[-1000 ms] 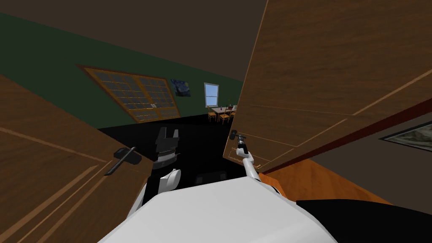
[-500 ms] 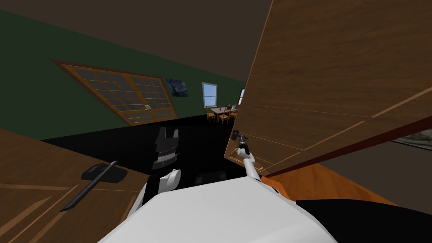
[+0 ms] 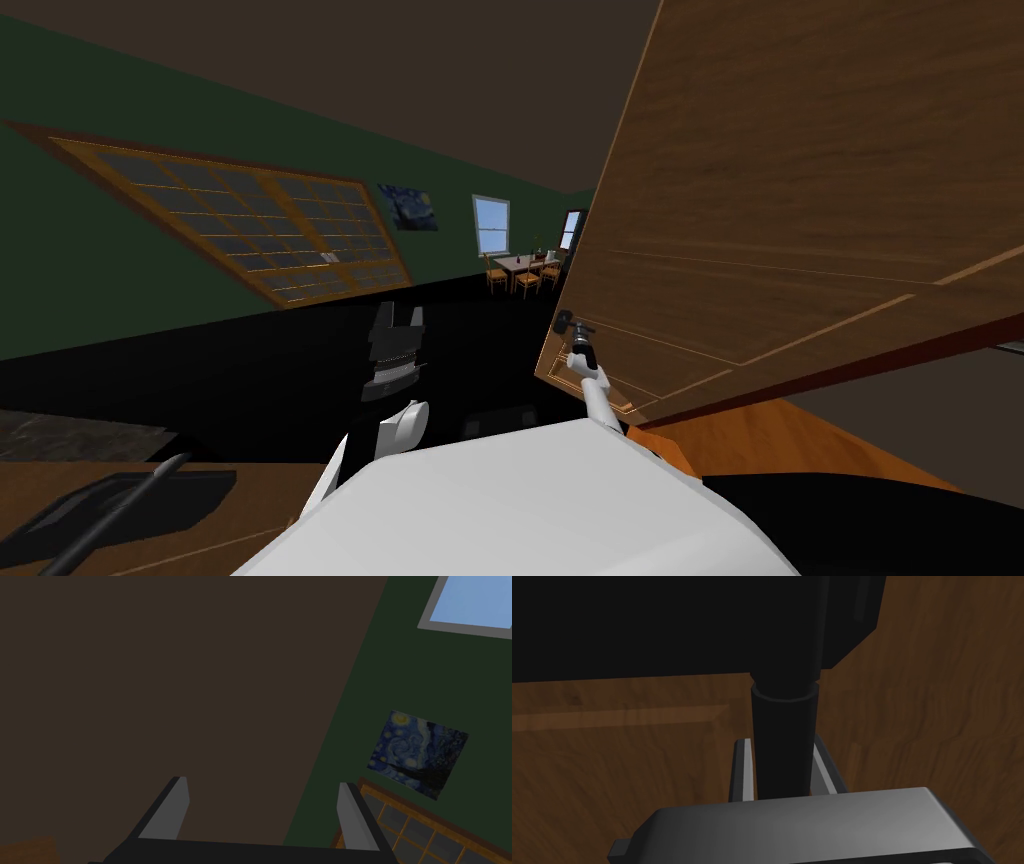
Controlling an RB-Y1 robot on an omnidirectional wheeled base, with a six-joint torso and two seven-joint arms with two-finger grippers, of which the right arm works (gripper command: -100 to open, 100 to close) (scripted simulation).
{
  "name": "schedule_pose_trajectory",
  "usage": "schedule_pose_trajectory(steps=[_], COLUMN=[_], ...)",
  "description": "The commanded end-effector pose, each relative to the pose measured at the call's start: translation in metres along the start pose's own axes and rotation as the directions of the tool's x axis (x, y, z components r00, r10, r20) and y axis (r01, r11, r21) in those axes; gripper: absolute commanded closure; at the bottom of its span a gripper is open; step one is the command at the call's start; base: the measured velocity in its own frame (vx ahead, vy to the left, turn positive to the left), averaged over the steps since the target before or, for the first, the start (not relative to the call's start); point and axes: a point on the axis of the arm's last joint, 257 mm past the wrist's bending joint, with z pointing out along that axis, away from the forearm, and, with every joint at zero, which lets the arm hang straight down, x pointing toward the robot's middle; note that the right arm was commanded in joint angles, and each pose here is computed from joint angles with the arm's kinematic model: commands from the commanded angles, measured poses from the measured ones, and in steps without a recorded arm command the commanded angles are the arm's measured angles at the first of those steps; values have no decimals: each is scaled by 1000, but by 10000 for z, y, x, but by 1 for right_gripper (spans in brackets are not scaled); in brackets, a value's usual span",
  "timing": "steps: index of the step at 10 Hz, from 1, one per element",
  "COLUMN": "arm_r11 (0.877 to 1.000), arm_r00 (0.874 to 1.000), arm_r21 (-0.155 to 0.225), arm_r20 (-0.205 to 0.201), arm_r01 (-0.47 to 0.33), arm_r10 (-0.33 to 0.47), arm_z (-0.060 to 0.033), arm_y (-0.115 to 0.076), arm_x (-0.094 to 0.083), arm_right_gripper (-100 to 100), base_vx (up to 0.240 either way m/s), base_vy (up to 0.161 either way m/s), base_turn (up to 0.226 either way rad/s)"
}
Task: Push the door open
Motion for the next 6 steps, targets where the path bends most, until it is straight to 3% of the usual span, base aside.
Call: schedule_pose_trajectory(steps=[1,4,5,6], arm_r11=[1000,1000,1000,1000], arm_r00=[1000,999,998,997], arm_r21=[-5,4,-1,-1], arm_r20=[16,35,65,71], arm_r01=[-4,-7,-3,-3], arm_r10=[4,7,3,3], arm_z=[12,-17,-18,-20], arm_y=[29,-20,2,6], arm_x=[-65,-164,-336,-368], arm_right_gripper=[100,100,100,100], base_vx=[189,136,137,179], base_vy=[45,41,3,1], base_turn=[-60,-58,-44,-44])
